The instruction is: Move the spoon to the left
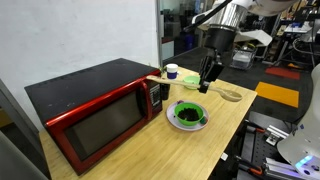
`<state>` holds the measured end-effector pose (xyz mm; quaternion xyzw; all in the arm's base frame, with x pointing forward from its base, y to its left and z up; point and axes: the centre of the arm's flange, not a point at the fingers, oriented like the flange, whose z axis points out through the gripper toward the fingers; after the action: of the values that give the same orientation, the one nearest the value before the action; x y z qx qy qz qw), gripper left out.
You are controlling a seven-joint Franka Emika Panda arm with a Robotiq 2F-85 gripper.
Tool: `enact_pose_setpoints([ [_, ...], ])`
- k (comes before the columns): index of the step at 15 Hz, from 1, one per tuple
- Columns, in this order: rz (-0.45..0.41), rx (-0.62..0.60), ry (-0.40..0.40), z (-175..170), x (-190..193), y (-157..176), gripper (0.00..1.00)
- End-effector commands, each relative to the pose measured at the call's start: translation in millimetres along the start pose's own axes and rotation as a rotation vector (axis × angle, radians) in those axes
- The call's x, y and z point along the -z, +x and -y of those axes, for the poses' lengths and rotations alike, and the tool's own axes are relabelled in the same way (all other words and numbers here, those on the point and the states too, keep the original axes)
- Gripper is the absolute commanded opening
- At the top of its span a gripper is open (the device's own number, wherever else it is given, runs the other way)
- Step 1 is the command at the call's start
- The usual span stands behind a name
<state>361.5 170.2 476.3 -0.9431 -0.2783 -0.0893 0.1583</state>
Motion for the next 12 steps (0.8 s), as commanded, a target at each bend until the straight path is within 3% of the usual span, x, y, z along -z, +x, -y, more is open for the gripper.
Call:
enact_pose_setpoints([
  [1, -0.005, 0.061, 0.063, 2, -52, 30, 0.06],
  [8, 0.072, 0.098, 0.119, -4, -152, 48, 0.06],
  [12, 0.092, 0.125, 0.059, 7, -188, 53, 0.06],
])
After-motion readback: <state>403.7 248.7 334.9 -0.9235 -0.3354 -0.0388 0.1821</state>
